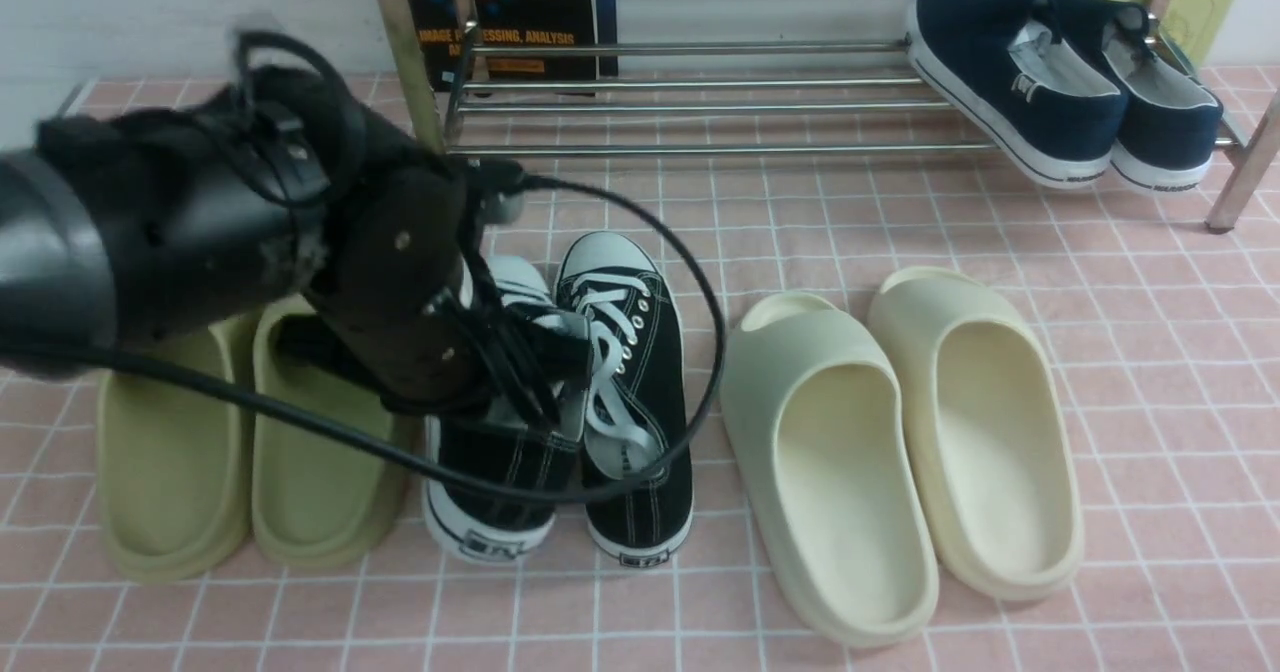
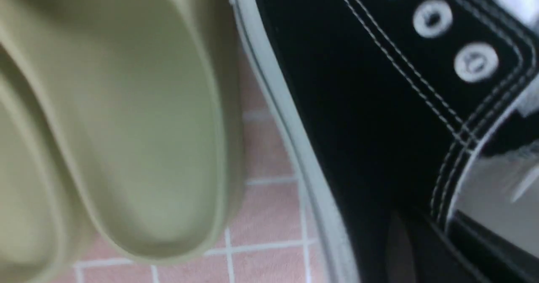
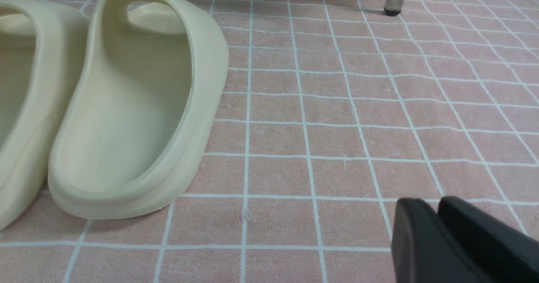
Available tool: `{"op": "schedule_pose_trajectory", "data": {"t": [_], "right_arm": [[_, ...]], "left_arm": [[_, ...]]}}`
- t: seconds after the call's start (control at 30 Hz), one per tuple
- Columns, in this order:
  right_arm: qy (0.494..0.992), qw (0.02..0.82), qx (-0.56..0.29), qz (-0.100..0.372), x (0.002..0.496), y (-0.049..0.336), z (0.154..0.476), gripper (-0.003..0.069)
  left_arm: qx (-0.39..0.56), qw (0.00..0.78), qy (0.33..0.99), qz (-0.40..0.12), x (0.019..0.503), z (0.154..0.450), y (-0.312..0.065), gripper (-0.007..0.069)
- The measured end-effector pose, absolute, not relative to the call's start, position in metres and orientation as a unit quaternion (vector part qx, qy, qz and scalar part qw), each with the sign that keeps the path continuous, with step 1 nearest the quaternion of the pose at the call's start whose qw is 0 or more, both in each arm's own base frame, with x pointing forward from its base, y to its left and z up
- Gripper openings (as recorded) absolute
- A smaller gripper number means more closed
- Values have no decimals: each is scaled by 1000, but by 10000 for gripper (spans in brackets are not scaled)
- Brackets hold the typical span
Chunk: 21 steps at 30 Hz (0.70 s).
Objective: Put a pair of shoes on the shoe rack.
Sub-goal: Use the left arm to put a shoe into the shoe rack
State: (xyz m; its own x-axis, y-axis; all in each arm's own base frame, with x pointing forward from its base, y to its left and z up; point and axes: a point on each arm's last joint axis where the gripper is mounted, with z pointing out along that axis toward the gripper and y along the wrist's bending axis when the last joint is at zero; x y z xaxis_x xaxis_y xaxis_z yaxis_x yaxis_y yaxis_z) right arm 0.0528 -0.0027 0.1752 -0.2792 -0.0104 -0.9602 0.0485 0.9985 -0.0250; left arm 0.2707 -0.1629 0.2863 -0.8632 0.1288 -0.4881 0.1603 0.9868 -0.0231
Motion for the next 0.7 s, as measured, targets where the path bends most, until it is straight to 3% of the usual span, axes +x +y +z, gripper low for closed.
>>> {"op": "schedule_pose_trajectory", "data": {"t": [0.13,0.3,0.47,0.7], "right_arm": [[799,600,12,-25,53,-3,175,93],[799,600,12,-25,53,-3,175,101],[799,600,12,-25,53,-3,175,106],[799,600,12,-25,53,-3,175,117]], "left_arm": [[66,294,952,-46,282,325,-153,16],[38,323,943,-75,303,343,-140,16],[9,342,935,-91,333,340,-125,16],[-16,370,923,-108,380,312,-124,17]]}}
